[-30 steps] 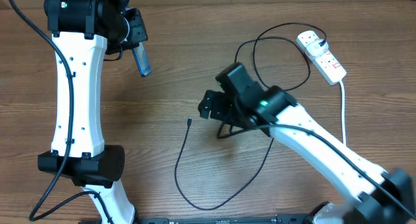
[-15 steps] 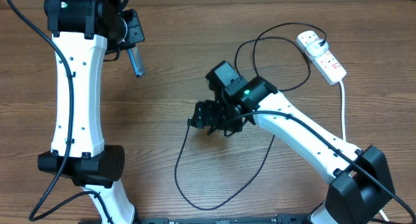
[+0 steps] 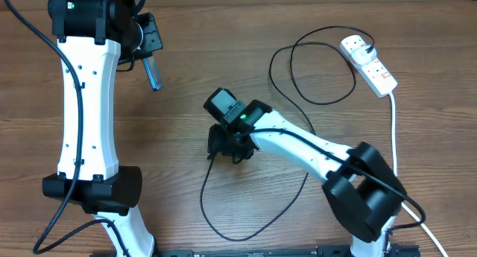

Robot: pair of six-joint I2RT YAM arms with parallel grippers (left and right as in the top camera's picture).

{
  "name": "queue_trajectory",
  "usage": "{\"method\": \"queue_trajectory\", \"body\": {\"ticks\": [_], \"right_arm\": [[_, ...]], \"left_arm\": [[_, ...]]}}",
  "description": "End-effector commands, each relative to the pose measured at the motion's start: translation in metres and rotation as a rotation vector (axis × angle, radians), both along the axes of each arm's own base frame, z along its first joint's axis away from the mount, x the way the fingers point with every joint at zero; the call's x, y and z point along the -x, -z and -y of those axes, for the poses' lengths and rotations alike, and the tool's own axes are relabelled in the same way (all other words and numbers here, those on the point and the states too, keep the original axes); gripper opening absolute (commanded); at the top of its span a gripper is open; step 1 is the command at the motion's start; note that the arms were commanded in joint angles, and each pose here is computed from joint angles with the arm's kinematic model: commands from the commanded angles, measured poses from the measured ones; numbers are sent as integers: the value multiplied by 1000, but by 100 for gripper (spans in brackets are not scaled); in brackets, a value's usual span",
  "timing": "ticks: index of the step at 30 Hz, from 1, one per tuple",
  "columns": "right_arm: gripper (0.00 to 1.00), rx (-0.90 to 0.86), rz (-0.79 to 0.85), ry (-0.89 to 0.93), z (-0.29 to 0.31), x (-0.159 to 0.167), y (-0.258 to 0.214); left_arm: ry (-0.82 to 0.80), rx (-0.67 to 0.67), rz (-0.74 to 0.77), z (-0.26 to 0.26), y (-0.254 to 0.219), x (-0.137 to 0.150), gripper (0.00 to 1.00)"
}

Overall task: Plug charger to phone and switch on socket
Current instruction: 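Lower the right gripper and grasp the black cable's USB-C plug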

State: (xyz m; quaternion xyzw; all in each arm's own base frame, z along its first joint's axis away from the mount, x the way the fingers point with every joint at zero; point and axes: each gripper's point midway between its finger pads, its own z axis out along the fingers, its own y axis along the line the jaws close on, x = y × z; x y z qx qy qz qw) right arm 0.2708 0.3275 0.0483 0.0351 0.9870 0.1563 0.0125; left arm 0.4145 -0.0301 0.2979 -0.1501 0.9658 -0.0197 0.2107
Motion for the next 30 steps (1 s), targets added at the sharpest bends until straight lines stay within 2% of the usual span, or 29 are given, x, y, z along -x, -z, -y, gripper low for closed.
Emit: {"method": "queue_trajectory", "body": {"ticks": [1,10,16,24,30], "right_arm": [[58,35,61,60,5,-20,3],[58,22,82,19,-8,-21,5],[58,109,29,-44,-7,-33,-4],[58,178,-2,37,-6,-36,22],[45,190,17,61,-10,-39,32]], "left_arm": [[-36,-32,19,-11,-5,0,4],[-38,-35,19,-12,-5,0,4],[-38,-35,19,-12,-5,0,4],[-38,-36,11,-12,-4,1,4],[-38,-37,6,-12,-4,2,4]]}}
